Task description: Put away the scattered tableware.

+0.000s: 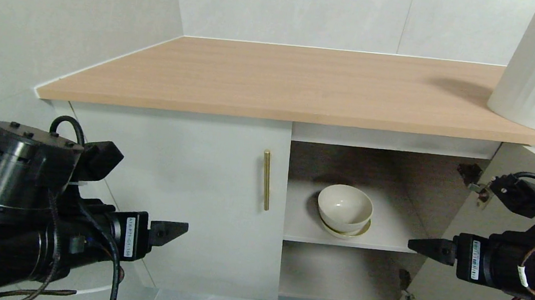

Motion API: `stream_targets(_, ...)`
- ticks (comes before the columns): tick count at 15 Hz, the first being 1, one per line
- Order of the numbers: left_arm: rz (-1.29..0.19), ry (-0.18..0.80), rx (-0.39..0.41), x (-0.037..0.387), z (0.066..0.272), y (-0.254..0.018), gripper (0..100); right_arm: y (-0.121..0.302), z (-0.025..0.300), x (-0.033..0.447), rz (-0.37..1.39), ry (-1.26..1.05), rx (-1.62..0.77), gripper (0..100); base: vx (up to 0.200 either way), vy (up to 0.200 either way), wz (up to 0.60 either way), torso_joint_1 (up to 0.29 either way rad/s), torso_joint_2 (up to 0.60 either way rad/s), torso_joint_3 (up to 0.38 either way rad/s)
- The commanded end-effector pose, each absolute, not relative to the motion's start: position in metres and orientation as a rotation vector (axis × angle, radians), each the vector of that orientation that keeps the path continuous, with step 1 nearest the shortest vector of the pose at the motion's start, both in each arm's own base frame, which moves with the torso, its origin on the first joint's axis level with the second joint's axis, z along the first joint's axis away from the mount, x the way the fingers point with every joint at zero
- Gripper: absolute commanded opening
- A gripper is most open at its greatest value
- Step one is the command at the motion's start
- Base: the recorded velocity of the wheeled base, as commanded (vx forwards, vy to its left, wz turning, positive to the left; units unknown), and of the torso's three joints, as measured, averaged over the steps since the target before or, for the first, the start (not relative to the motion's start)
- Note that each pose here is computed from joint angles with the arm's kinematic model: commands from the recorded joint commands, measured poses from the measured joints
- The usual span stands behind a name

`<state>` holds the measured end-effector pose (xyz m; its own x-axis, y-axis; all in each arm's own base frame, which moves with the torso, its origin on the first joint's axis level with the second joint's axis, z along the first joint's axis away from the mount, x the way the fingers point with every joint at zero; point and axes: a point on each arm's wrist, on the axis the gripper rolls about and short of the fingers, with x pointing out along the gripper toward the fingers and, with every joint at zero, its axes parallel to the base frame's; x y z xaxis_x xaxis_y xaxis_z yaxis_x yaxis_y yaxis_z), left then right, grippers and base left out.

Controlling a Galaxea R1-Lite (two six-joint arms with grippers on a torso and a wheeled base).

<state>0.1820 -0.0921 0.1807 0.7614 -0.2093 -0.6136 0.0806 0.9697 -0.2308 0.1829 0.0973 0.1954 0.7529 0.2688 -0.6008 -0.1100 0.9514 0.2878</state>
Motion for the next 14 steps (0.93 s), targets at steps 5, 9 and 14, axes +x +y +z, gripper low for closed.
stream_targets(5, -0.155, 0.702, -0.190, 0.1843, 0.1776, -0.0934, 100, 0.1007, 0.1922, 0.1828, 0.219, 0.705, 0.231, 100, -0.200, 0.000, 0.00, 0.003, 0.00, 0.004)
stream_targets(9, -0.155, 0.702, -0.190, 0.1843, 0.1776, -0.0934, 100, 0.1016, 0.1900, 0.1819, 0.223, 0.713, 0.227, 100, -0.200, 0.000, 0.00, 0.000, 0.00, 0.004)
stream_targets(14, -0.156, 0.702, -0.189, 0.1841, 0.1776, -0.0937, 100, 0.1016, 0.1900, 0.1819, 0.223, 0.713, 0.227, 100, -0.200, 0.000, 0.00, 0.002, 0.00, 0.004)
